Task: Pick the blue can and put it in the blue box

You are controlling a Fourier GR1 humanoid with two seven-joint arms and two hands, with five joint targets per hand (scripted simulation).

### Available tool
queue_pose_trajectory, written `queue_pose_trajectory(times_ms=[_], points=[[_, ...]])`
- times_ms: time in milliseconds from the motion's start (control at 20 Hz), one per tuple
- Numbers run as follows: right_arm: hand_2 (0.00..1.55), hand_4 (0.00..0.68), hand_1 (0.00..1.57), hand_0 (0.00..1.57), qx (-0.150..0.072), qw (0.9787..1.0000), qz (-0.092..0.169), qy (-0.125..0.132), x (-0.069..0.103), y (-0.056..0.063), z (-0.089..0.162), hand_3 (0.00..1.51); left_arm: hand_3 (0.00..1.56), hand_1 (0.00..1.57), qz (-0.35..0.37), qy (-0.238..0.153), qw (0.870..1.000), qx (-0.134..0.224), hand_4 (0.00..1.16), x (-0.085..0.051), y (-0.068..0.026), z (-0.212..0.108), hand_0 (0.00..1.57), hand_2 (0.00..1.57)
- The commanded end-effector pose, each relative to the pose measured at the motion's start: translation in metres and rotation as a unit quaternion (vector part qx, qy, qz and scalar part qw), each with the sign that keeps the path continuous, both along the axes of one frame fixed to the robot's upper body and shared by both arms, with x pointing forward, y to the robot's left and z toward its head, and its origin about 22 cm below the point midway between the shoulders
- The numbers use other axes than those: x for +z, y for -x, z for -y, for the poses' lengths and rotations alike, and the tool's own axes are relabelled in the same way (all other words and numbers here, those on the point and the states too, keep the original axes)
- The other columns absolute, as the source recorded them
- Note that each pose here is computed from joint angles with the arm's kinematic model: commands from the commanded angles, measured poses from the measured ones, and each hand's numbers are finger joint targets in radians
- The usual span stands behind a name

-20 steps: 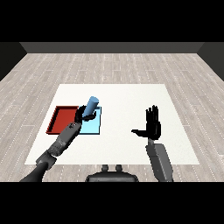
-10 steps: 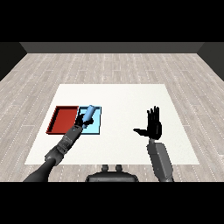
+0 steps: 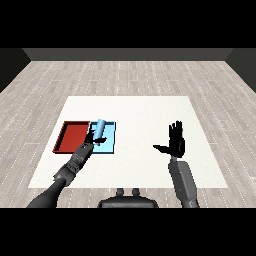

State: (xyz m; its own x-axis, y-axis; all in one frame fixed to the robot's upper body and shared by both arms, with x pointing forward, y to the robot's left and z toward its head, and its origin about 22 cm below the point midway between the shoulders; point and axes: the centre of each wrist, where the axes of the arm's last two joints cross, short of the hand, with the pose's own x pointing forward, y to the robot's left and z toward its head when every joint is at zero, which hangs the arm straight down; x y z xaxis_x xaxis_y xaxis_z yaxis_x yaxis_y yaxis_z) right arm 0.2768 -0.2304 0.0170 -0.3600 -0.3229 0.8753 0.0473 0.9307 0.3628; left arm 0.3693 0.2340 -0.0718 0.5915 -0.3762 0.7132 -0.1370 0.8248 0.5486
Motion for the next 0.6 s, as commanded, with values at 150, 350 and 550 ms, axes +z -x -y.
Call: queue_pose_trajectory(times_ms=[150,350,550], points=[[0.0,0.0,0.0,0.0,0.011,0.9998,0.015,-0.005,-0.004,0.008,-0.003,0.0,0.0,0.0,-0.018,-0.01,1.0,0.003,0.0,0.004,-0.0026,-0.011,0.0,0.0],[0.0,0.0,0.0,0.0,0.006,0.9998,0.013,-0.012,0.002,0.003,0.007,0.0,0.0,0.0,0.088,-0.006,0.996,0.025,0.0,0.01,-0.0084,0.004,0.0,0.0],[0.0,0.0,0.0,0.0,0.025,0.9995,0.003,0.017,0.003,0.003,0.002,0.0,0.0,0.0,0.191,0.028,0.981,-0.031,0.0,0.016,-0.0103,0.001,0.0,0.0]])
